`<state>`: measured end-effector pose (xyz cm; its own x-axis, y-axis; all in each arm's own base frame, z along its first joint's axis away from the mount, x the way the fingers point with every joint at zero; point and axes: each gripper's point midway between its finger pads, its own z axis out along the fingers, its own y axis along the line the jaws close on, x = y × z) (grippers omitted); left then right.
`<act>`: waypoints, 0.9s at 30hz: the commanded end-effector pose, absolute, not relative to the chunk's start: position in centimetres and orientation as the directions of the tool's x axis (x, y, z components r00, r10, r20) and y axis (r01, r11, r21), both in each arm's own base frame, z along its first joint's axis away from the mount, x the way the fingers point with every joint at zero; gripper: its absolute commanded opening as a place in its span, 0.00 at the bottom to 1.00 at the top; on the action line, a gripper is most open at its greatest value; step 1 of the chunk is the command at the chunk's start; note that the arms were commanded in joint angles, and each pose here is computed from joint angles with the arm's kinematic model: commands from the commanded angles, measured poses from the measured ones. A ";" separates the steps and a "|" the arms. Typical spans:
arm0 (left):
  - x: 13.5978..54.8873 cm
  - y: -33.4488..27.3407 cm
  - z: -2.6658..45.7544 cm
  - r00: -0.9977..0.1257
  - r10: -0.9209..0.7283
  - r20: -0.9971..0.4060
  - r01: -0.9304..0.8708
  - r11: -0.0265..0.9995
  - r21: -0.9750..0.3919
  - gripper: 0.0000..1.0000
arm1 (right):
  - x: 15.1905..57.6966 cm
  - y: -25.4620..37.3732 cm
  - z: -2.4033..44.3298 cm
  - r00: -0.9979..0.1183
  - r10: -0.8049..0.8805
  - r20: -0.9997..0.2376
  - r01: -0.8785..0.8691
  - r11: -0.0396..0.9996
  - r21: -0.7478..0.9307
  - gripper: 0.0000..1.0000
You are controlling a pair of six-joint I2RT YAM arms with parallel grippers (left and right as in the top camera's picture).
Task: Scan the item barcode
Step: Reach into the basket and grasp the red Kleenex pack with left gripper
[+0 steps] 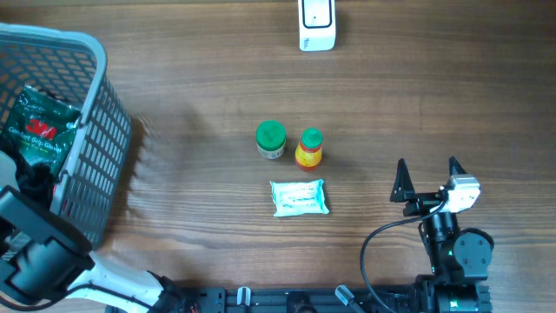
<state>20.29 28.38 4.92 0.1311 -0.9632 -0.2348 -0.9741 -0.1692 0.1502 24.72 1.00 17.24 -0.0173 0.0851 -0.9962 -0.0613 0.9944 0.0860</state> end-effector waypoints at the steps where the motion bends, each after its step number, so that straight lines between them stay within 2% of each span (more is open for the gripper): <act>1: 19.2 28.2 3.8 0.126 -0.965 -0.228 -0.963 -0.174 0.205 0.42 | 24.7 0.7 17.4 -0.008 0.081 -0.997 -0.047 0.996 0.081 1.00; 3: 18.8 27.9 3.5 0.123 -0.968 -0.218 -0.961 -0.171 0.219 0.43 | 24.7 0.7 17.4 -0.008 0.081 -0.997 -0.047 0.996 0.081 1.00; 6: 18.4 27.3 3.1 0.120 -0.972 -0.204 -0.957 -0.168 0.236 0.57 | 24.7 0.7 17.4 -0.008 0.081 -0.997 -0.046 0.996 0.081 1.00; 7: 18.3 27.2 3.1 0.119 -0.972 -0.200 -0.956 -0.166 0.241 0.58 | 24.7 0.7 17.4 -0.008 0.081 -0.997 -0.047 0.996 0.081 1.00; 10: 18.0 26.9 3.1 0.117 -0.975 -0.190 -0.954 -0.164 0.252 0.04 | 24.7 0.7 17.4 -0.008 0.081 -0.997 -0.046 0.996 0.081 1.00; 14: 18.4 27.0 3.5 0.122 -0.975 -0.185 -0.958 -0.164 0.234 0.04 | 24.7 0.7 17.4 -0.008 0.081 -0.997 -0.047 0.996 0.081 1.00; 17: 20.4 27.1 5.7 0.143 -0.976 -0.162 -0.977 -0.165 0.135 0.04 | 24.7 0.7 17.4 -0.008 0.080 -0.997 -0.047 0.996 0.080 1.00; 19: 22.1 27.5 8.4 0.154 -0.974 -0.167 -0.986 -0.164 0.043 0.04 | 24.7 0.7 17.4 -0.008 0.081 -0.997 -0.046 0.996 0.081 1.00; 23: 24.4 28.7 15.7 0.108 -0.955 -0.276 -0.989 -0.075 -0.128 0.04 | 24.7 0.7 17.4 -0.008 0.081 -0.997 -0.047 0.996 0.081 1.00; 27: 25.2 28.2 22.3 0.145 -0.920 -0.365 -0.949 -0.025 -0.314 0.04 | 24.7 0.7 17.4 -0.008 0.081 -0.997 -0.046 0.996 0.081 1.00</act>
